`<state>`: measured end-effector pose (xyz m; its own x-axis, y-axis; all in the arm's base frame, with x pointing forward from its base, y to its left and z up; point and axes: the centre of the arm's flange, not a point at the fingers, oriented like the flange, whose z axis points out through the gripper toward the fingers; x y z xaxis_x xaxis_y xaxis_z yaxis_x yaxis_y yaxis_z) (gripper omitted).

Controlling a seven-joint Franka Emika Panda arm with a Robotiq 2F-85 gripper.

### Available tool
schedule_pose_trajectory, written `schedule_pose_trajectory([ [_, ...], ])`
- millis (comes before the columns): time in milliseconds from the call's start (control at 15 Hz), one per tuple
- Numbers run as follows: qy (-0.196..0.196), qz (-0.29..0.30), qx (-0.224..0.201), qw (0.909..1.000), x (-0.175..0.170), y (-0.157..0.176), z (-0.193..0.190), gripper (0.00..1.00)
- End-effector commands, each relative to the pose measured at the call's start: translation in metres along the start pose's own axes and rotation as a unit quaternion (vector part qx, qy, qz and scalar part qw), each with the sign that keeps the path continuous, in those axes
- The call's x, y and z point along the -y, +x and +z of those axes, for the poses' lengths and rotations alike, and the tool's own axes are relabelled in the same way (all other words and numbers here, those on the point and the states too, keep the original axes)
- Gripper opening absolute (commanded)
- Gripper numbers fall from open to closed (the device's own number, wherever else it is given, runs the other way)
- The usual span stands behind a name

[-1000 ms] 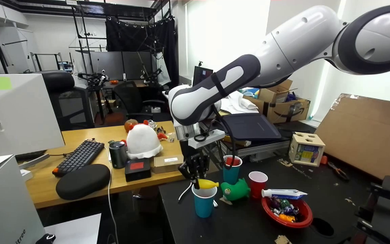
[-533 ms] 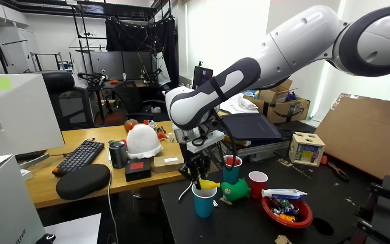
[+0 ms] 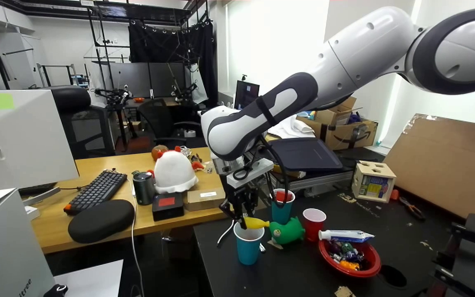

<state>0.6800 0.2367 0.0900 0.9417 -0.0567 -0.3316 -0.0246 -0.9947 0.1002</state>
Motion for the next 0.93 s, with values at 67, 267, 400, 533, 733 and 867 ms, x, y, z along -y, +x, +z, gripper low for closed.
schedule_pose_trajectory([
  [67, -0.013, 0.022, -0.003, 0.9997, 0.003, 0.003, -0.004, 0.69],
  [267, -0.013, 0.026, -0.004, 0.9996, 0.003, 0.003, -0.003, 0.91],
  [400, -0.010, 0.027, -0.003, 0.9996, 0.003, 0.002, -0.003, 1.00],
  [533, -0.004, 0.025, -0.002, 0.9997, 0.001, 0.000, -0.006, 1.00],
  [733, 0.008, 0.023, -0.004, 0.9997, -0.011, -0.006, -0.014, 1.00],
  [867, 0.020, 0.022, -0.001, 0.9995, -0.024, -0.009, -0.021, 1.00],
])
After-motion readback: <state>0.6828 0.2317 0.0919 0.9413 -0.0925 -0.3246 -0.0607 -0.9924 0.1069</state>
